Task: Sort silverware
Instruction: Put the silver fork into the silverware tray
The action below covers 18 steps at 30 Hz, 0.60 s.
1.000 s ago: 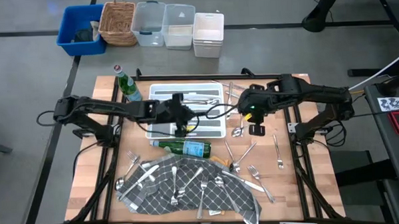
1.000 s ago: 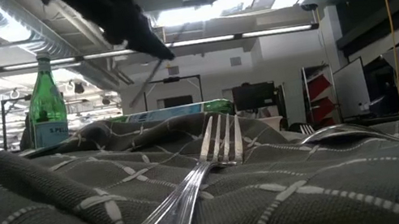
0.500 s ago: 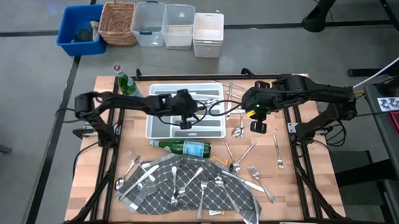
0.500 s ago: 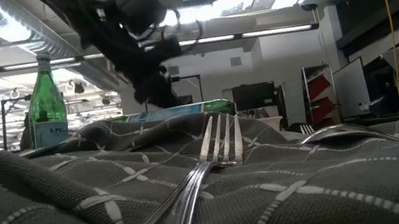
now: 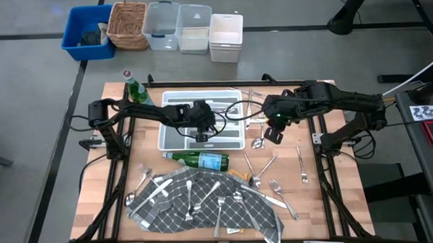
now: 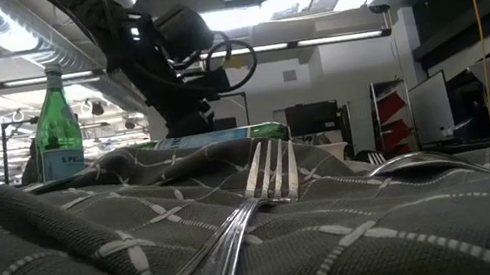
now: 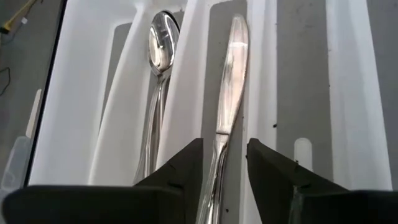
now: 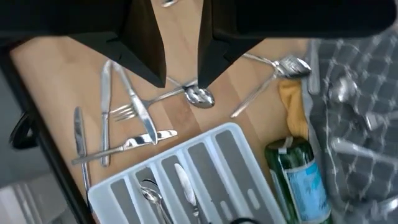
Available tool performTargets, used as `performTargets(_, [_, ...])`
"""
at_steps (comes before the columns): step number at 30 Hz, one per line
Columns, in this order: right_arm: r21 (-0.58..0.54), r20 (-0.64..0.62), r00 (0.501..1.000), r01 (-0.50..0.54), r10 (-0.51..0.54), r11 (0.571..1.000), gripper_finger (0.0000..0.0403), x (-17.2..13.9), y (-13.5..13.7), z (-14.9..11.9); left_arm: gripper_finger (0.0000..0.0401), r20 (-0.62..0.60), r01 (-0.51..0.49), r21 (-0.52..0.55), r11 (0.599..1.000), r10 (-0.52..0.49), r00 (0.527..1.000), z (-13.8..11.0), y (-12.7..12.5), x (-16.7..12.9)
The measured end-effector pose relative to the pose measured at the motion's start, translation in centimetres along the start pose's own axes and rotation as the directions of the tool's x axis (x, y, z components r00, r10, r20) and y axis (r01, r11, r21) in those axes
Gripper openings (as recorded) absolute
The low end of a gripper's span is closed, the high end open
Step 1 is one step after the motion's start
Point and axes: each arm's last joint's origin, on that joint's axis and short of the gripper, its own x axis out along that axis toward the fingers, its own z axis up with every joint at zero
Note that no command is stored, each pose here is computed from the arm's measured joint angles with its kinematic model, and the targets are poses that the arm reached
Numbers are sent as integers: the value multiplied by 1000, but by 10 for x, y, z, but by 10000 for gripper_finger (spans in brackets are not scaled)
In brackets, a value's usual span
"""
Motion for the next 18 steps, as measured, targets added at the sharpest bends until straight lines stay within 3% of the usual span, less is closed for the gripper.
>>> performTargets(8, [205, -68, 998, -2, 16, 979, 94, 19, 10, 8, 125, 20, -4, -141, 990, 7, 1000, 4, 3, -7])
performTargets(18, [321, -233, 972, 51, 26, 946, 94, 66, 32, 21, 125, 116, 1, -195, 981, 22, 993, 14, 13, -69])
